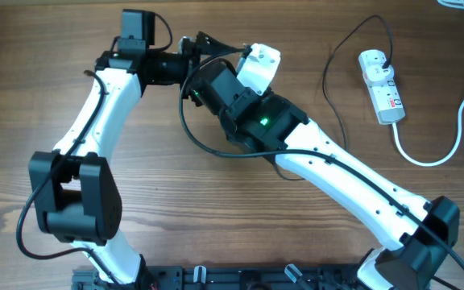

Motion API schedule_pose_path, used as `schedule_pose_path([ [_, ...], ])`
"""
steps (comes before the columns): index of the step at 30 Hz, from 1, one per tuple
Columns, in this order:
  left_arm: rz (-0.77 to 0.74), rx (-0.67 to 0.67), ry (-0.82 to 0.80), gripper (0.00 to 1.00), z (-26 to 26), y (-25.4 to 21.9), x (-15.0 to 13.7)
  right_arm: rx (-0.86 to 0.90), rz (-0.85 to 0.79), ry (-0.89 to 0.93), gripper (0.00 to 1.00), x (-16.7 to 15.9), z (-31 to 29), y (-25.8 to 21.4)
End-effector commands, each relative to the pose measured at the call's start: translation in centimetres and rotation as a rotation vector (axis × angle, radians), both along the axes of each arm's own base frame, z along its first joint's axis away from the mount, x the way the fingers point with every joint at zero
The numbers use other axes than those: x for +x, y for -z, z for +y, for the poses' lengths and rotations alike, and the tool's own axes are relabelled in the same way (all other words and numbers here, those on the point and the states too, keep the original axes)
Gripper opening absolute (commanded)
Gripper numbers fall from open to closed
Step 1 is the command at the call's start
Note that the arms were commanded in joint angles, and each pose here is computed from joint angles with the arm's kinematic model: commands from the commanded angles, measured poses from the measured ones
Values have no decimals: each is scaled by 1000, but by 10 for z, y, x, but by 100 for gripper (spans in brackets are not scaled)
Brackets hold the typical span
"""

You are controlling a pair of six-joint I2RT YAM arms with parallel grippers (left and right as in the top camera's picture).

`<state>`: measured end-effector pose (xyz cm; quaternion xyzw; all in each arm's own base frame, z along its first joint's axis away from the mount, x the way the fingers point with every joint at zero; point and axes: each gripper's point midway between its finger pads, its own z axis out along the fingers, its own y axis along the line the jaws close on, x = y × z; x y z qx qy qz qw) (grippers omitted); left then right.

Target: Plug charger to phone and switch on socket

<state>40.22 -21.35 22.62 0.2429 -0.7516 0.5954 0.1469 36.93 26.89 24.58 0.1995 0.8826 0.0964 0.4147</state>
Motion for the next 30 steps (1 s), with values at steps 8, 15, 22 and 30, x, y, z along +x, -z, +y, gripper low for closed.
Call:
schedule_pose_path([
  [8, 94, -22, -59, 98, 12, -17, 2, 682, -13, 564, 4, -2, -4, -10],
  [15, 102, -35, -50, 86, 11, -19, 0, 844, 28, 495, 4, -24, -3, -57],
  [22, 117, -148, 53, 72, 7, -39, -16, 913, 99, 463, 4, -30, 10, -60],
  [30, 124, -199, 99, 67, 7, -48, -24, 916, 92, 465, 4, -29, 10, -60],
])
